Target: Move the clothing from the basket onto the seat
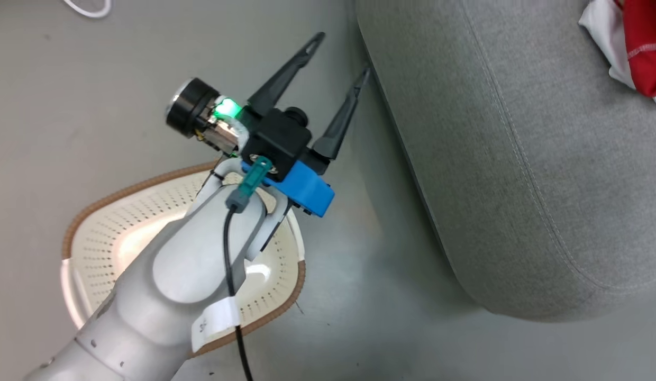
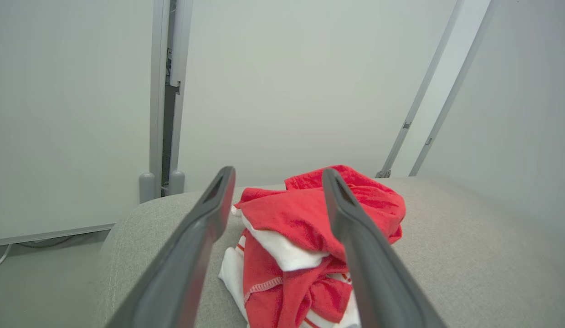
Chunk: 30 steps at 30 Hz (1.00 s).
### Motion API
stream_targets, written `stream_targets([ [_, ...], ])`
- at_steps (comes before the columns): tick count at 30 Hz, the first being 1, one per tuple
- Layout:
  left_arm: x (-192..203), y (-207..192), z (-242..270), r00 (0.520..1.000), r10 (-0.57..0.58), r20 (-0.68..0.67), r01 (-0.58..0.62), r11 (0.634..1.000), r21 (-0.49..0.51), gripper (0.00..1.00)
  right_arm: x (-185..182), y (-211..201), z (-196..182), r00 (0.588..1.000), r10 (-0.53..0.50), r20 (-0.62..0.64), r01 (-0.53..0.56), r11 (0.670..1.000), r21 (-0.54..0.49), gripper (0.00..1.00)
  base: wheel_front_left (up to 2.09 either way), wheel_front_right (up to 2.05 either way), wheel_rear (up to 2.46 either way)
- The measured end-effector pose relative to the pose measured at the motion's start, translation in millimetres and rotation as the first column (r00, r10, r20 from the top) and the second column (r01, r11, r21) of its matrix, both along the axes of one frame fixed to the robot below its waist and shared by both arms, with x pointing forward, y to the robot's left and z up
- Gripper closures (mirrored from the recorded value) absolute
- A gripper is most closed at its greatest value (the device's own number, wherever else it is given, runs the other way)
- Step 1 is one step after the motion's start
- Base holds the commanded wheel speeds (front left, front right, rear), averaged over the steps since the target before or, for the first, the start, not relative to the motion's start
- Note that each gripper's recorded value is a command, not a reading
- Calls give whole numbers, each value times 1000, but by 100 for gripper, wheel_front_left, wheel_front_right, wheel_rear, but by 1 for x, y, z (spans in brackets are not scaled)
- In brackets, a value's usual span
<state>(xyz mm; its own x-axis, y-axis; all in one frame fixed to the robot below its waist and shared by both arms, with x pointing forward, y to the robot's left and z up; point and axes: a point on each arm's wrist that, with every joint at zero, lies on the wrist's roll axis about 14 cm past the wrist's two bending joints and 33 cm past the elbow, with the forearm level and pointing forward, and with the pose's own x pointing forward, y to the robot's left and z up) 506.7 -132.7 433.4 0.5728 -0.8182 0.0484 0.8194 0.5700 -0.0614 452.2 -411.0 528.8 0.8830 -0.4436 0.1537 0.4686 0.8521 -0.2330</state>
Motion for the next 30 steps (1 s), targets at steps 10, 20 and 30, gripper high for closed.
stream_targets([
  [10, 16, 96, 48, 946, 323, 31, -322, 946, -40, 0, 35, 94, 16, 959, 270, 81, -275, 960, 52, 0, 0, 0, 0],
  [20, -8, 202, 78, 809, 584, 59, -583, 812, -41, 0, 40, 177, 30, 875, 467, 129, -479, 874, 88, 0, 0, 0, 0],
  [30, -57, 271, 91, 686, 726, 57, -724, 688, -52, 0, 20, 229, 35, 816, 550, 176, -575, 803, 159, 0, 0, 0, 0],
])
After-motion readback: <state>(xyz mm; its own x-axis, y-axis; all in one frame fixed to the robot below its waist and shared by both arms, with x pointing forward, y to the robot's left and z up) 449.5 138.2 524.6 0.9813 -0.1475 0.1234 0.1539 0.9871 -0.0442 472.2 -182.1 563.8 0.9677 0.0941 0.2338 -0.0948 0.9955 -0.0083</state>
